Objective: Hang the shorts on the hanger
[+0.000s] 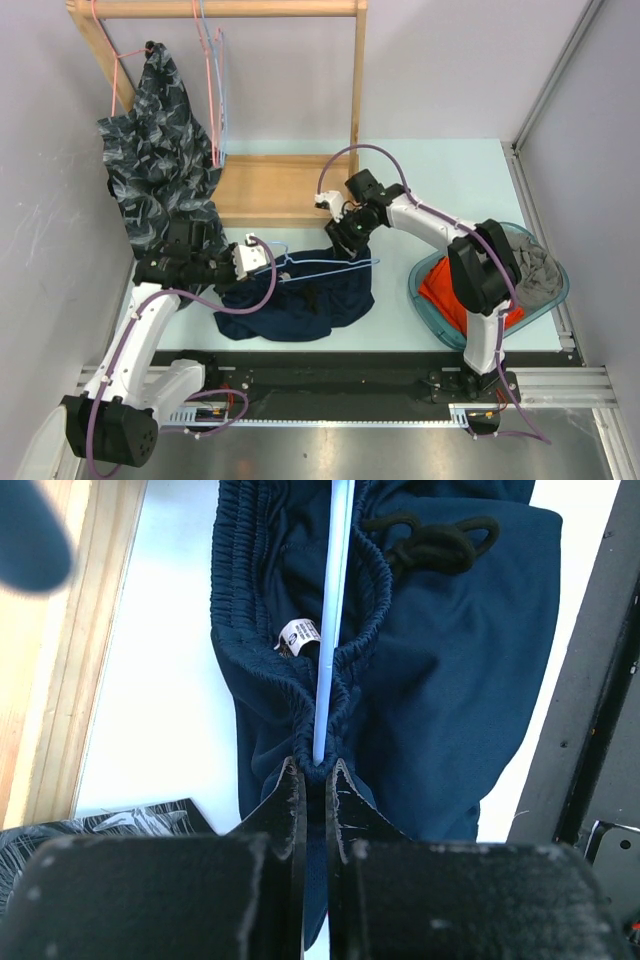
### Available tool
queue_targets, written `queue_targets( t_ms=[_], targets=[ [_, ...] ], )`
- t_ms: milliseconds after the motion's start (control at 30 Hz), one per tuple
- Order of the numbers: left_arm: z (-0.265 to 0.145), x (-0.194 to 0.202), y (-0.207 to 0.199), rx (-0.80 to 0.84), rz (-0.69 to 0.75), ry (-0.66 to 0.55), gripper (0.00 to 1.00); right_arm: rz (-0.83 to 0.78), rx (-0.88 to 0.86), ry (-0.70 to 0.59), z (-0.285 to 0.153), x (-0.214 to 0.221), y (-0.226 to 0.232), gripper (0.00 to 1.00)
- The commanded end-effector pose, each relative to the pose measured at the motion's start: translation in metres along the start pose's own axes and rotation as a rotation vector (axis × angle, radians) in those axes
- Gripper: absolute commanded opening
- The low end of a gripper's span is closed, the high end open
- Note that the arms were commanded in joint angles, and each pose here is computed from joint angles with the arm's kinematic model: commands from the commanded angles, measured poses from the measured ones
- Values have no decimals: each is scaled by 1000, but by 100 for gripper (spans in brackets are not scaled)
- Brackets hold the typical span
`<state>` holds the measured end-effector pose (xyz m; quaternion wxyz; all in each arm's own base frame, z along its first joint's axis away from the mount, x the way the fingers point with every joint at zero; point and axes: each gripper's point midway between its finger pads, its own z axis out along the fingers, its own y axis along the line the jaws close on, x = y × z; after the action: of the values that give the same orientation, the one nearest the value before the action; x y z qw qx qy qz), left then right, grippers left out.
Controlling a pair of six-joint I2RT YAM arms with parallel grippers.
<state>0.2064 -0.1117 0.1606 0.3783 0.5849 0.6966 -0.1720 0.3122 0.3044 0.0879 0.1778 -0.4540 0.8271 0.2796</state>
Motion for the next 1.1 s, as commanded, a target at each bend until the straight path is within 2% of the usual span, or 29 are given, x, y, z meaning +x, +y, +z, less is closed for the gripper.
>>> queue_targets(
  t_ms=[0, 33, 67, 100, 433, 733, 967, 1067],
  targets=[
    [-6, -13, 9, -26, 30, -17, 0, 32, 40, 22, 3, 9, -14, 27],
    [-6, -11, 11, -30, 29, -11, 0, 38, 45, 24, -1, 10, -16, 19],
    [-5, -9, 12, -30, 23, -2, 0, 56, 50, 30, -7, 13, -20, 5],
    [-5, -5, 13, -36, 18, 13, 0, 57, 62, 25, -15, 13, -22, 0],
    [-6, 23, 44, -112, -68, 74, 0, 111, 165, 12, -78, 32, -39, 0],
    [-5, 39, 52, -91, -56, 140, 0, 128, 238, -13, -119, 44, -59, 0],
    [7, 14, 54, -46, -49, 107, 0, -46, 200, -164, -138, -13, -11, 0],
    [14, 5, 55, -53, -32, 104, 0, -115, 206, -174, -138, -27, 8, 0]
  ],
)
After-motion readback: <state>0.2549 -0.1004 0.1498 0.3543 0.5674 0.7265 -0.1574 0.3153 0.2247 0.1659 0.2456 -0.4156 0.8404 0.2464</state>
